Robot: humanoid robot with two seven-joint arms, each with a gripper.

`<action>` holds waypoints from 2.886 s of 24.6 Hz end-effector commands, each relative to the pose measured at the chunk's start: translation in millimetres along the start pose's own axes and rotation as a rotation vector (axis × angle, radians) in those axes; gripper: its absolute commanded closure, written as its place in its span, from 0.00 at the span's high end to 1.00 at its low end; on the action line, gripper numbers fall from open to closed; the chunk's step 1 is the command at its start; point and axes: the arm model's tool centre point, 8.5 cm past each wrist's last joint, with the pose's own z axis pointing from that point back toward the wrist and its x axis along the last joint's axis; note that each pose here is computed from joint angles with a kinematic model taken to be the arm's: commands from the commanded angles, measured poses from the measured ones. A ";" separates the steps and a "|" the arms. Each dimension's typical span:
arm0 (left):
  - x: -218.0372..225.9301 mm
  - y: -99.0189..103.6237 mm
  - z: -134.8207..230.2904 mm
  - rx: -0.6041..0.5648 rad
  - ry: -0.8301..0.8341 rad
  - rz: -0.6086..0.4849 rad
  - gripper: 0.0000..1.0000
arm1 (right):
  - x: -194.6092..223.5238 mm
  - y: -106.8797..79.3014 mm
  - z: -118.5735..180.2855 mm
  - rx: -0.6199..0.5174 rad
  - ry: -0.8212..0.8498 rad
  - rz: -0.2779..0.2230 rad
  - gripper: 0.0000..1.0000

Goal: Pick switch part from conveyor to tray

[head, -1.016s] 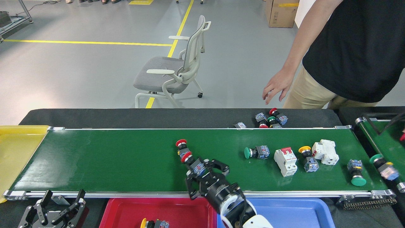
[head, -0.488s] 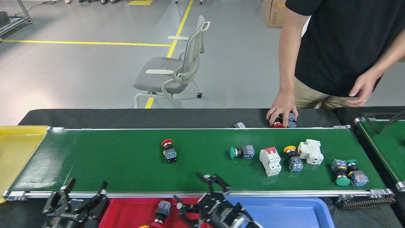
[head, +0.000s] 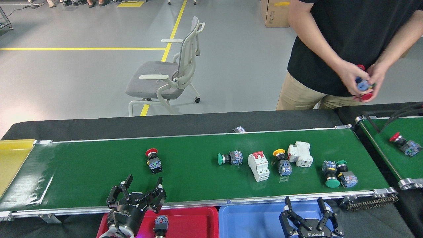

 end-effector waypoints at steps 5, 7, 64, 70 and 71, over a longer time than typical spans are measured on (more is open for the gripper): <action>-14.3 12.1 -32.4 0.004 0.032 -0.022 1.00 | 69.4 -1.8 -38.7 0.073 -0.174 0.064 1.00; -19.1 13.1 -40.5 -0.004 0.037 -0.030 1.00 | 87.1 -0.6 -47.8 0.089 -0.208 0.065 1.00; -114.3 -2.5 134.0 -0.072 -0.023 0.008 1.00 | -83.0 -11.5 42.5 0.067 -0.057 -0.051 0.98; -100.0 29.0 80.5 -0.045 -0.026 0.019 1.00 | -16.4 -15.0 6.8 0.142 -0.286 -0.014 0.98; -97.1 31.4 72.0 -0.041 -0.031 0.019 1.00 | -7.5 -16.6 -0.4 0.148 -0.296 0.001 0.98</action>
